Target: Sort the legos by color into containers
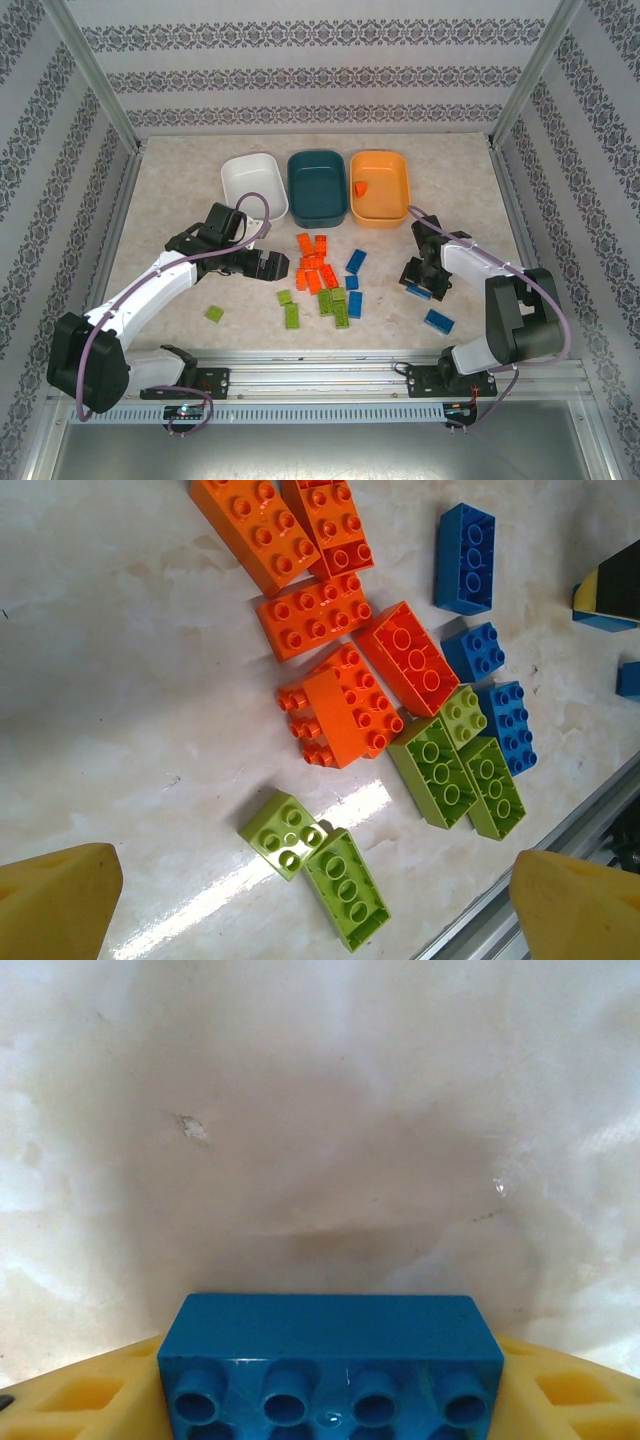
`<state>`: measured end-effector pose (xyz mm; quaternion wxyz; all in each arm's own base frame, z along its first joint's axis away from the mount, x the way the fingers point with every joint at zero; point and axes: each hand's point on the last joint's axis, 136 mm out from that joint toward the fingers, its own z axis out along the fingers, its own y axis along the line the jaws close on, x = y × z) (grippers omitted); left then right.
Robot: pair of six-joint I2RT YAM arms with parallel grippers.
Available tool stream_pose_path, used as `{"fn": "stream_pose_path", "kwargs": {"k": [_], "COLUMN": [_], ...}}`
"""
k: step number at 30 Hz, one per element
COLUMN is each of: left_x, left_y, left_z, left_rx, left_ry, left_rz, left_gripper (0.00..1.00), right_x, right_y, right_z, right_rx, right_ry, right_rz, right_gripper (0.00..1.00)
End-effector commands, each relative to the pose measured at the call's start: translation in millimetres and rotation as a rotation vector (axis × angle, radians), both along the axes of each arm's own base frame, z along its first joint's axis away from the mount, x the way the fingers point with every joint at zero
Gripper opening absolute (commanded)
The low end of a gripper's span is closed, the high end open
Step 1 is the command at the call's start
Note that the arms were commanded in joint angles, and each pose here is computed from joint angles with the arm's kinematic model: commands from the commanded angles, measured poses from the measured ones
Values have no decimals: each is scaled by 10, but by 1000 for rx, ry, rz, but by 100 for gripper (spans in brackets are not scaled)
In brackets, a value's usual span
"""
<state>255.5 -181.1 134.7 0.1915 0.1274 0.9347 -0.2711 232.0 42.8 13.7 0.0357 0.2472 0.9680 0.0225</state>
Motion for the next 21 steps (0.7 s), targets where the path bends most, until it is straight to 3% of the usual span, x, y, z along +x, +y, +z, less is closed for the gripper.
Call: {"fn": "stream_pose_path", "kwargs": {"k": [1,8,14,21], "left_x": [-4,196,273,287], "left_y": [49,533,777,867], "left_z": [78,214,384,368], "left_rx": [37,195,188,205], "left_ry": [-40,-167,-248,-249], "left_rz": [-2,182,300,316], "left_gripper": [100,100,100,100], "right_x": [183,614,1286,2148], "right_y": [27,340,978,1827], "right_z": [189,867,1464,1539], "right_rx": [4,55,155,235], "right_ry": [-91,-246,-373,-447], "right_rz": [21,74,173,322], "right_gripper": [57,56,56,56]}}
